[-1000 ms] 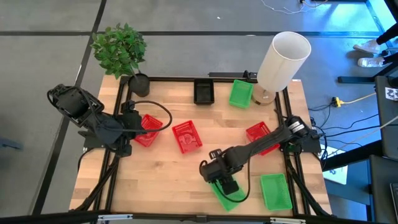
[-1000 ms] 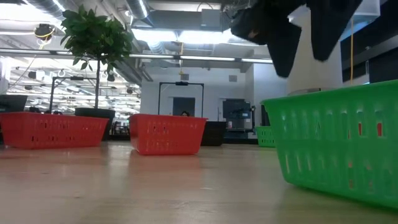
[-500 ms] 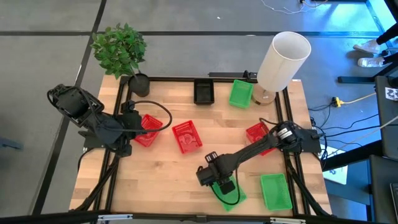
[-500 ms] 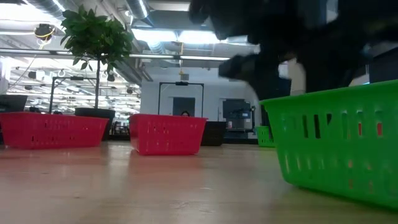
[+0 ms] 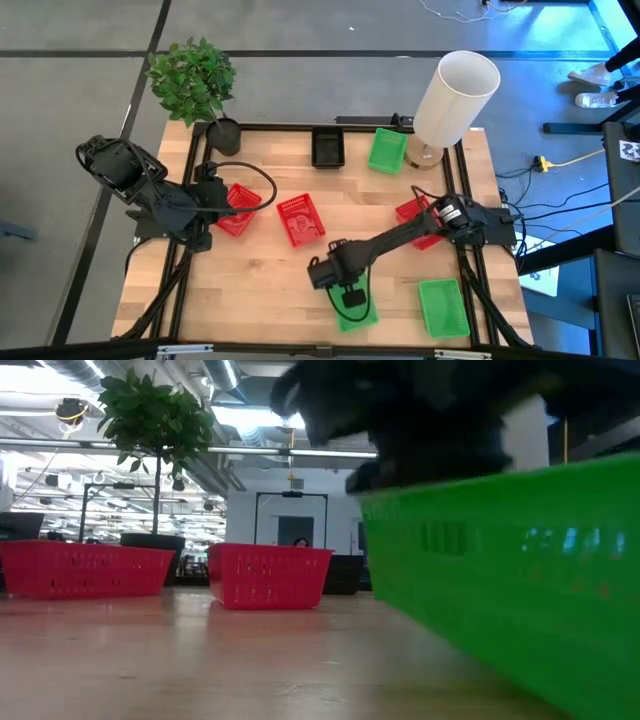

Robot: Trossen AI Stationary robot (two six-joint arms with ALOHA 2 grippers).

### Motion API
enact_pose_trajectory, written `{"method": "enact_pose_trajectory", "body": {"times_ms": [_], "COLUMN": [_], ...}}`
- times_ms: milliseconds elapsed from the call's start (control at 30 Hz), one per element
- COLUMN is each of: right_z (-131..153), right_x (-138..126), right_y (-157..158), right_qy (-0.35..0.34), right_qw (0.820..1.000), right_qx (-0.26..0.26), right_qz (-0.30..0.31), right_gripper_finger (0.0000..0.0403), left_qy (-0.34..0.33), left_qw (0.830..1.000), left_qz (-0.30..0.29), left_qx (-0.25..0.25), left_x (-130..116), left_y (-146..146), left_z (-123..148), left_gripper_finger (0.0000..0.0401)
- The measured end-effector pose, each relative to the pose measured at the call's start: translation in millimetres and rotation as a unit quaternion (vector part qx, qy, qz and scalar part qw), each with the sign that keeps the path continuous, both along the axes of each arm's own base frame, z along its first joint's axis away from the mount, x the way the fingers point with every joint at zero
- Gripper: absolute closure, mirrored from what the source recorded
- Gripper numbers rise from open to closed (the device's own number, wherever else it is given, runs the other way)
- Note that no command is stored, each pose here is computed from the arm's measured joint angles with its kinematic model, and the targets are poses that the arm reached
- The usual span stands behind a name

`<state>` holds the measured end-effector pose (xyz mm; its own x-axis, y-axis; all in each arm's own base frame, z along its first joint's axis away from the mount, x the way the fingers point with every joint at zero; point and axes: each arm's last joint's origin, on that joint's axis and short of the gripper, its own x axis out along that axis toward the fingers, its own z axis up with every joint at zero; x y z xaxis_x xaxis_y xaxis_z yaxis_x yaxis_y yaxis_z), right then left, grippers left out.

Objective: Stack baskets by color
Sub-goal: Stack the bottom left green bin on the top green bin

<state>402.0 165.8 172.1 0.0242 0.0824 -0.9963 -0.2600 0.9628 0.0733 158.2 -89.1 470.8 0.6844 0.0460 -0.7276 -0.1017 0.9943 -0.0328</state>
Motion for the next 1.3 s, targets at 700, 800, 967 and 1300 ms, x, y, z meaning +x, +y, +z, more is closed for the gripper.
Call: {"method": "enact_pose_trajectory", "body": {"times_ms": [700,800,967,1300], "right_z": [163.5,173.4,187.3,167.0], "right_x": [3.9,-3.2,-16.8,-60.5], "right_y": [-122.0,-130.2,-144.5,-224.9], "right_qy": [-0.094,-0.110,-0.133,-0.063], "right_qw": [0.948,0.931,0.921,0.888], "right_qx": [-0.078,-0.087,-0.112,-0.224], "right_qz": [-0.294,-0.337,-0.349,-0.398], "right_gripper_finger": [0.0403,0.0403,0.0403,0.0403], "left_qy": [0.040,0.039,0.032,0.011], "left_qw": [0.997,0.995,0.992,0.992], "left_qz": [-0.065,-0.083,-0.106,-0.085], "left_qx": [0.031,0.038,0.055,0.094], "left_x": [-3.8,-6.7,-11.5,-15.9], "left_y": [0.3,1.8,5.1,14.8], "left_z": [-4.2,-3.0,-0.6,3.3], "left_gripper_finger": [0.0401,0.0401,0.0401,0.0401]}}
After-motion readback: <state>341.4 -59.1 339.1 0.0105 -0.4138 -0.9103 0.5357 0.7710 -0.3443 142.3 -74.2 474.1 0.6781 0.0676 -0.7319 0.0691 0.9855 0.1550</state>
